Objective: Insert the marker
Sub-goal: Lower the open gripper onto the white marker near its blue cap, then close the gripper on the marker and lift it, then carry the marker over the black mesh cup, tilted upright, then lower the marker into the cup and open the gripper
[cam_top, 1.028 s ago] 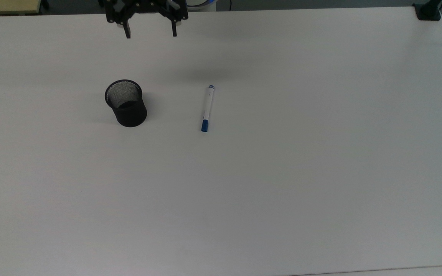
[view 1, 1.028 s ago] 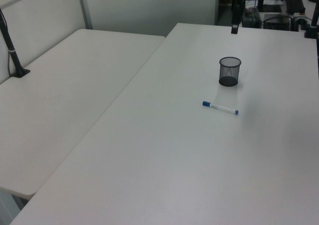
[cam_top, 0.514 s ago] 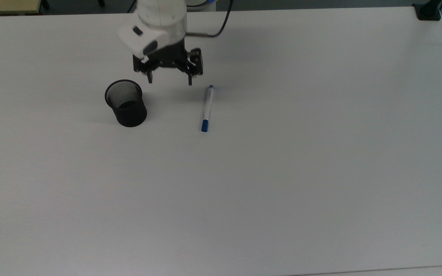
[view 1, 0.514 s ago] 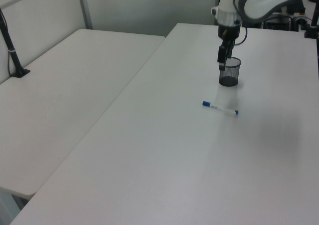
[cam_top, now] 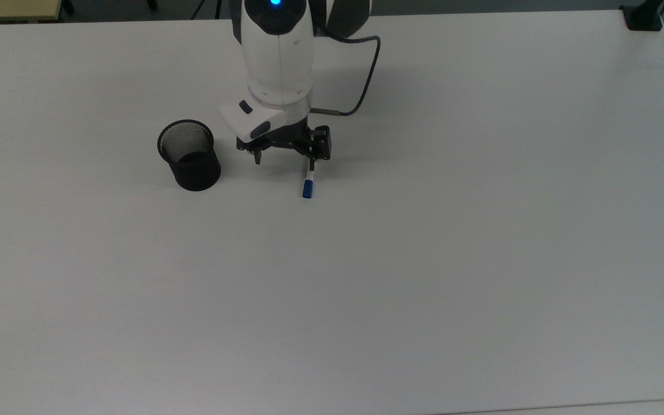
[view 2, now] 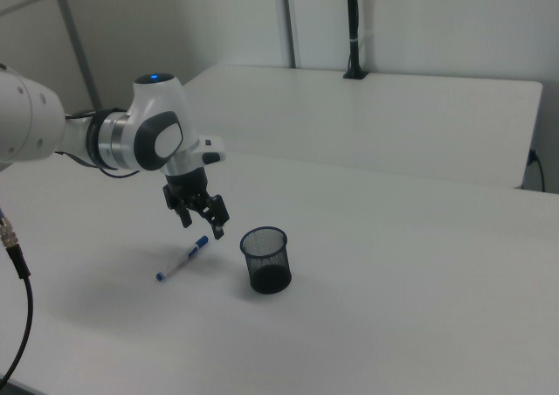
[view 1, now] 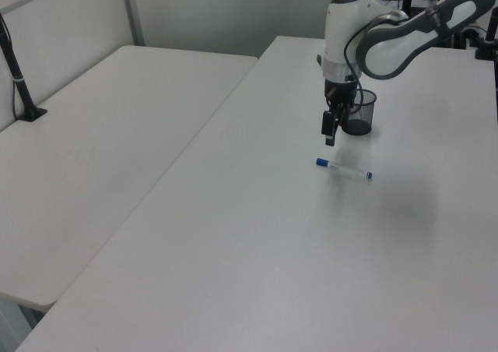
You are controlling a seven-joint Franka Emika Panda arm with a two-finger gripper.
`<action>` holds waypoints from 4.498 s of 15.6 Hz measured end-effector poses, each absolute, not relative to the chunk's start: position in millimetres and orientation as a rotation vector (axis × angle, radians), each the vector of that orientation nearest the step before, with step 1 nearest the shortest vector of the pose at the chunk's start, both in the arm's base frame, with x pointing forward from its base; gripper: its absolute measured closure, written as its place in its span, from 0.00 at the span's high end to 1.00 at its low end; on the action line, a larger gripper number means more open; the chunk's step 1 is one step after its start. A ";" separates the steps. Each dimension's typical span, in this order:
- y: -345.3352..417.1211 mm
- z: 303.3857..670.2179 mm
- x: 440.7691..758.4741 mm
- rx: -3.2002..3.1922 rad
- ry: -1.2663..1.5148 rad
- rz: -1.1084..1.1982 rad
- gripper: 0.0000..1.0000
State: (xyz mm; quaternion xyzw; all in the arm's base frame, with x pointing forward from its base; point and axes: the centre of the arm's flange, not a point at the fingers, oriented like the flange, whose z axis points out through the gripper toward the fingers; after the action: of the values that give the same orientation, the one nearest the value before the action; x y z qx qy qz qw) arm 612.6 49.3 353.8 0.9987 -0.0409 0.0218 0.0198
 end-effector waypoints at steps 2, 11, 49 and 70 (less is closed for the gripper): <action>60.8 341.1 614.7 3.104 -0.154 0.071 1.00; 82.6 301.3 620.9 3.124 -0.156 0.085 0.82; -101.0 440.1 548.8 2.751 -0.167 1.133 0.17; -109.6 417.0 559.6 2.772 -0.204 1.160 0.48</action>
State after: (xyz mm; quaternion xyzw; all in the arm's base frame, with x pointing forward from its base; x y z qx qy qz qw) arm 559.6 -109.6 417.0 0.9184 -0.0676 0.3844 0.0650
